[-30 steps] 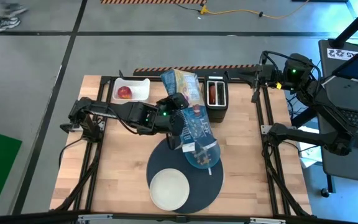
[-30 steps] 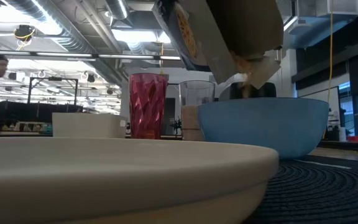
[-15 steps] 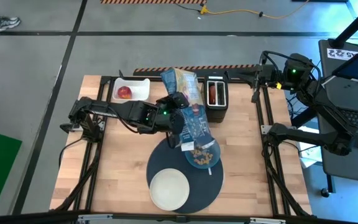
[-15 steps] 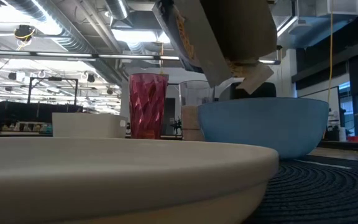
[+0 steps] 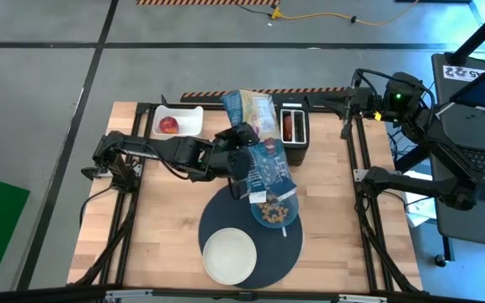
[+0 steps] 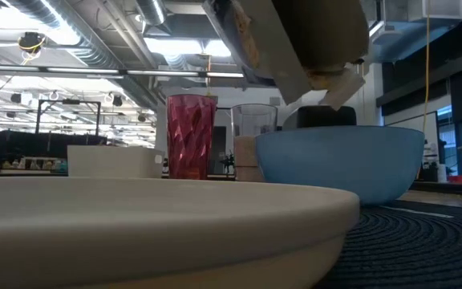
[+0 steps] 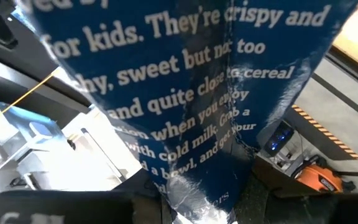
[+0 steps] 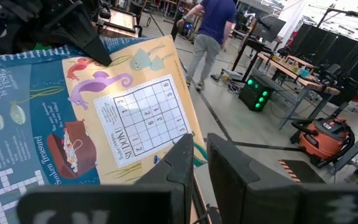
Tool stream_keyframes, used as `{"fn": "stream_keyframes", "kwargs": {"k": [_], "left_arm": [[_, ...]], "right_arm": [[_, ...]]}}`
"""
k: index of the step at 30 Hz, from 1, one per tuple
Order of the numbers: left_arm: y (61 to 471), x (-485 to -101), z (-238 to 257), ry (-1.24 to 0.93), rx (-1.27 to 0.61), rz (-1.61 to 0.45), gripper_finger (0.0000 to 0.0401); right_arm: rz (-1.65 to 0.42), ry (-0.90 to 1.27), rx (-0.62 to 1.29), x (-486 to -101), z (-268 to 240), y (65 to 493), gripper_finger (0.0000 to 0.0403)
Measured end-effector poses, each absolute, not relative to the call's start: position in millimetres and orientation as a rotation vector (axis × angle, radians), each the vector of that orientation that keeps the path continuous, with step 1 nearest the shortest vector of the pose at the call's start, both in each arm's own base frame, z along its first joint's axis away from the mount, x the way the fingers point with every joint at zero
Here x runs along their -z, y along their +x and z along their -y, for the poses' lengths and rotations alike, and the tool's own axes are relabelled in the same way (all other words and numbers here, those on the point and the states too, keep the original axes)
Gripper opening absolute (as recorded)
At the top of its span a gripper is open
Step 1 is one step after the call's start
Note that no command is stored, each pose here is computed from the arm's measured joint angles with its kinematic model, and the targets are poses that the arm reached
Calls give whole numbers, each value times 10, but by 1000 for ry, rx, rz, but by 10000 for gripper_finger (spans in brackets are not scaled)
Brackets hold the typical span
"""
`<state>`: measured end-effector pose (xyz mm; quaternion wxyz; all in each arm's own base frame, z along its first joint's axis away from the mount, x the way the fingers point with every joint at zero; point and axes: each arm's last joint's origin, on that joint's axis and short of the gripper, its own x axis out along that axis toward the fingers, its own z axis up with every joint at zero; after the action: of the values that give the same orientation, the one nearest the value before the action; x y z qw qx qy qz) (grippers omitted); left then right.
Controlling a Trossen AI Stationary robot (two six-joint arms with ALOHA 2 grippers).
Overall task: Arrange a breakfast setting
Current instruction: Pour the cereal from the cereal box into the blue bowl
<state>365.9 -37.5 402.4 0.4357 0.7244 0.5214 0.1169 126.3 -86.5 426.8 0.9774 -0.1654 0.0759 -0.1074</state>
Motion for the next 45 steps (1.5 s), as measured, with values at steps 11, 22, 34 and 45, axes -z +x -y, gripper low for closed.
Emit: {"fn": "stream_keyframes", "kwargs": {"k": [11,22,34,45], "left_arm": [[3668,-4007,400,1816,-274,-1297,106],[3819,-3622,511,1884,-221,-1314,106],[3834,-3403,570,1915,-209,-1336,106],[3864,-3430,576,1940,-209,-1322,106]], "right_arm": [[-147,-330,191,-4267,859,1266,50],[-175,-355,127,-4227,838,1263,50],[-185,-399,121,-4219,838,1262,50],[-185,-400,122,-4219,838,1262,50]]}}
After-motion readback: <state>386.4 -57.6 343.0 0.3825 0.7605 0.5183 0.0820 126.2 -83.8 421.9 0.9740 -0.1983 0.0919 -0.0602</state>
